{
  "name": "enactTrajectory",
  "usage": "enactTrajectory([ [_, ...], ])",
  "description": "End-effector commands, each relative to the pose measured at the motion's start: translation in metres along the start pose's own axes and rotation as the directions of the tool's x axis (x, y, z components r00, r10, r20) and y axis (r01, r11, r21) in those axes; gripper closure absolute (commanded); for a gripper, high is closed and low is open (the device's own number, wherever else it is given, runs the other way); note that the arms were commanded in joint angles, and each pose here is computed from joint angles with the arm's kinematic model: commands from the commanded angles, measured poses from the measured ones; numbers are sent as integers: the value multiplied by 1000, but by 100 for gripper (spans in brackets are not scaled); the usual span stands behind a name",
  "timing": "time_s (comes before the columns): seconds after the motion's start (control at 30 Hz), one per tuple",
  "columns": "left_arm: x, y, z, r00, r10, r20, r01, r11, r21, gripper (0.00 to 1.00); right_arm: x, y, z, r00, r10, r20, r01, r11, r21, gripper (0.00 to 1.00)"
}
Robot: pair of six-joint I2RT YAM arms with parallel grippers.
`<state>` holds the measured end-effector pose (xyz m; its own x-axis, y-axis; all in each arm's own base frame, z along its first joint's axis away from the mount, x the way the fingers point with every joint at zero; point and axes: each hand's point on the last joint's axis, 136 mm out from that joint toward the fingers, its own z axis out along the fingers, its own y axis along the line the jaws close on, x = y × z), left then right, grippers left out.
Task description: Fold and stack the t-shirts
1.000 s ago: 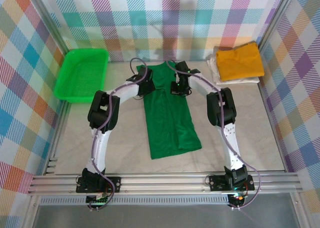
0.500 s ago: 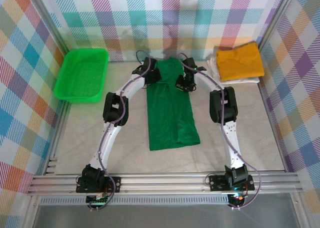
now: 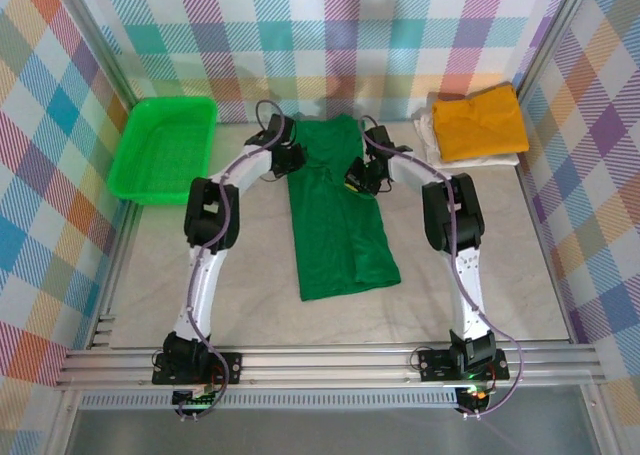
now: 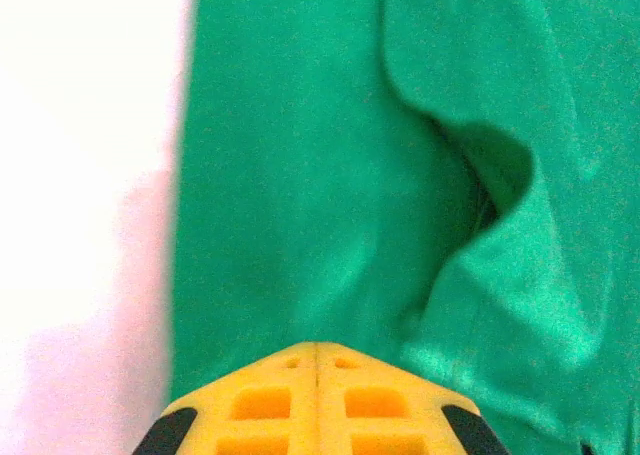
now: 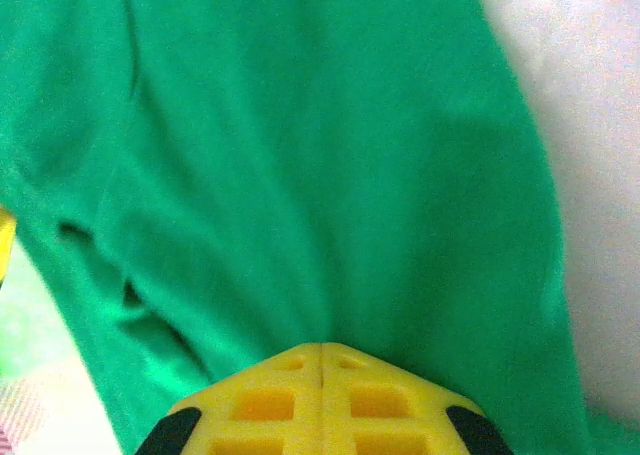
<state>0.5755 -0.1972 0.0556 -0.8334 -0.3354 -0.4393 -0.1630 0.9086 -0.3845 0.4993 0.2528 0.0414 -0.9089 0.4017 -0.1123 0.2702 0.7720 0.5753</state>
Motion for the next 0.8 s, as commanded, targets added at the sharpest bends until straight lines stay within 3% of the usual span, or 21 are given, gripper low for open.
enactTrajectory([
  [0.0,-42,-24,-88,984,9,179,-22,997,70,93,-2,50,-71,989,-113,100,123,988,-95,100],
  [0.13,-8,-23,-142,978,-61,199,25,984,178,86,27,42,-118,963,-235,129,248,964,-92,95],
  [0.2,26,-17,-160,978,-86,192,39,971,236,77,54,19,-132,956,-270,116,279,957,-73,91],
  [0.27,72,-5,-170,983,-82,161,38,964,263,73,81,-13,-143,948,-299,112,305,952,-38,80],
  [0.3,98,4,-173,988,-79,134,42,964,262,68,97,-30,-148,943,-319,98,322,947,-16,74],
  [0.4,168,34,-180,997,-76,11,71,970,231,64,129,-80,-160,954,-300,18,298,952,70,72],
  [0.53,242,52,-185,989,-84,-124,110,969,222,57,160,-114,-167,977,-192,-90,197,979,44,67],
  [0.77,297,35,-194,974,-48,-223,108,958,265,53,180,-139,-164,977,-152,-149,164,984,65,62],
])
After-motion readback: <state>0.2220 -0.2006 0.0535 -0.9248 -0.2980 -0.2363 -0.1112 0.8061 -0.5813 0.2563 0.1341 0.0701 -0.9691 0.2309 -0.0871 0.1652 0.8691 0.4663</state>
